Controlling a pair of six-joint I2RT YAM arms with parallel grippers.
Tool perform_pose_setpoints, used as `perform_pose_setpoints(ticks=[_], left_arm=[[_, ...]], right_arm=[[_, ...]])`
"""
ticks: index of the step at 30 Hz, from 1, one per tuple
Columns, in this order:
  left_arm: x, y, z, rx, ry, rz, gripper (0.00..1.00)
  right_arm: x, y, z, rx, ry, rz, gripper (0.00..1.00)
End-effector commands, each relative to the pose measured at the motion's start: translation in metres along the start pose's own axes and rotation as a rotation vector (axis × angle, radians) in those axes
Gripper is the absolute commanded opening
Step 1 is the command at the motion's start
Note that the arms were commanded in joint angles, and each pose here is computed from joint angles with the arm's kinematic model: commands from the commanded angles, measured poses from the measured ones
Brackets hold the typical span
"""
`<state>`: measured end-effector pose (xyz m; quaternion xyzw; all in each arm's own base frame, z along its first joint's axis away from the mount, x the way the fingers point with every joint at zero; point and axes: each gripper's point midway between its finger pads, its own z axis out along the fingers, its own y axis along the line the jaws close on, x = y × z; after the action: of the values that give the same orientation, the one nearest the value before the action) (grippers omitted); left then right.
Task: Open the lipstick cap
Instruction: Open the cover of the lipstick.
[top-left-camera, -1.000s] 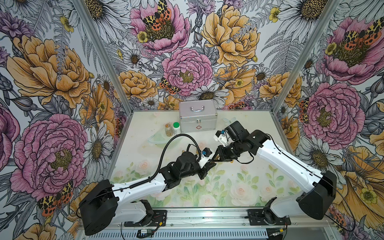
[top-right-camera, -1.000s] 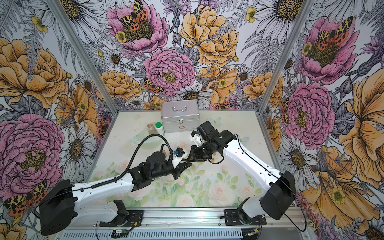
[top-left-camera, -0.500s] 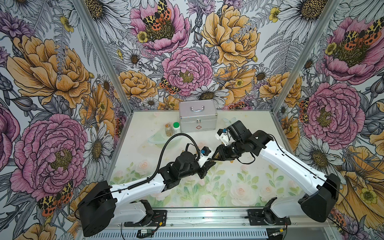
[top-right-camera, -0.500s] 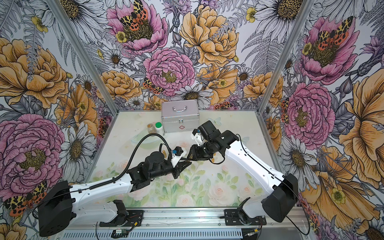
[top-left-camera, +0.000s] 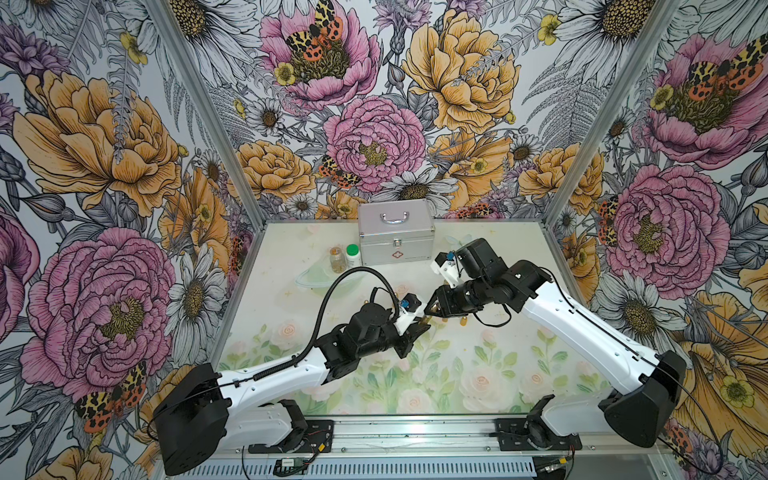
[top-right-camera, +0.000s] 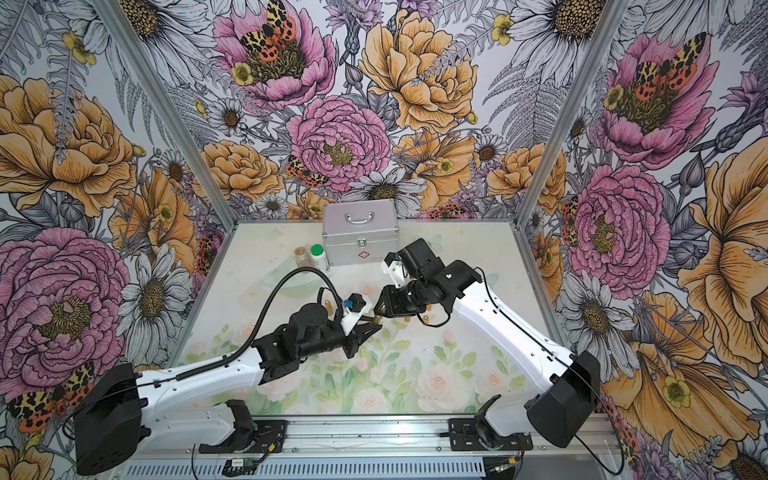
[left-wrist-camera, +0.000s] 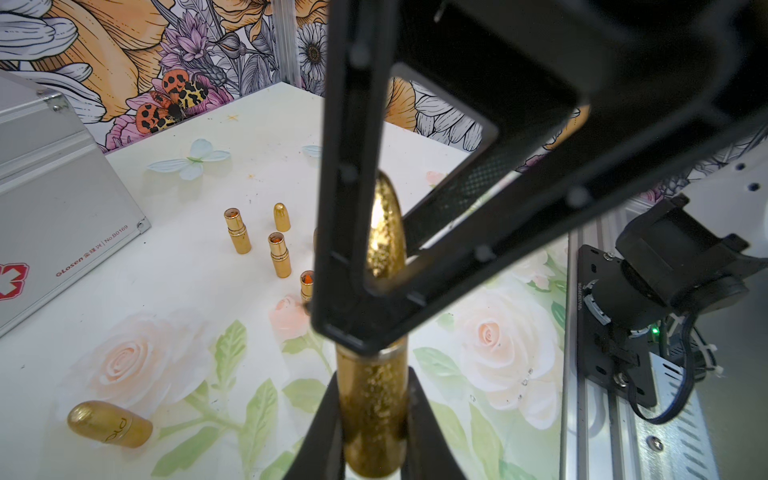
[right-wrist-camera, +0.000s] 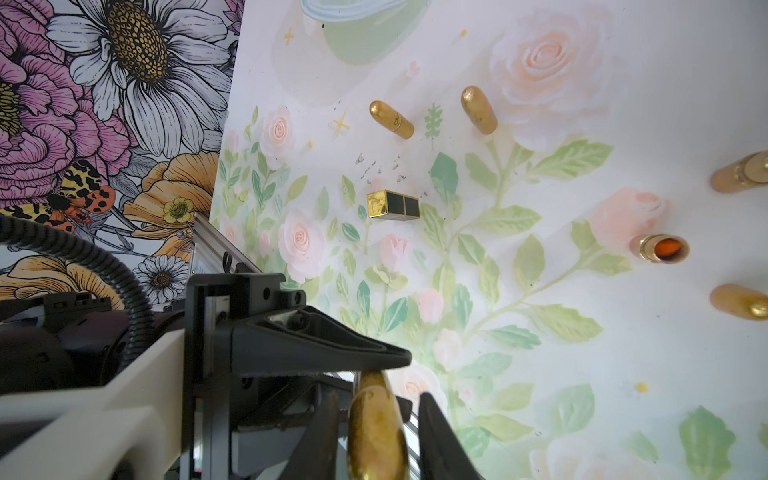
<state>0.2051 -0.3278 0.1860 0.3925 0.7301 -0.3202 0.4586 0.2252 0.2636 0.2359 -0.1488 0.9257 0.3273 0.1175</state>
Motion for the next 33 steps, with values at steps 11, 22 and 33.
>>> perform_pose_setpoints(ticks=[11, 22, 33], left_arm=[[-0.004, 0.01, -0.003, -0.067, -0.004, -0.006, 0.0], [0.009, 0.019, -0.008, -0.136, 0.033, -0.028, 0.0], [0.032, 0.028, -0.02, -0.229, 0.08, -0.047, 0.0]], right_arm=[[-0.005, -0.003, -0.001, 0.015, -0.04, -0.029, 0.23], [-0.014, -0.001, -0.013, 0.037, -0.093, -0.043, 0.21], [-0.026, 0.006, -0.033, 0.016, -0.159, 0.01, 0.2]])
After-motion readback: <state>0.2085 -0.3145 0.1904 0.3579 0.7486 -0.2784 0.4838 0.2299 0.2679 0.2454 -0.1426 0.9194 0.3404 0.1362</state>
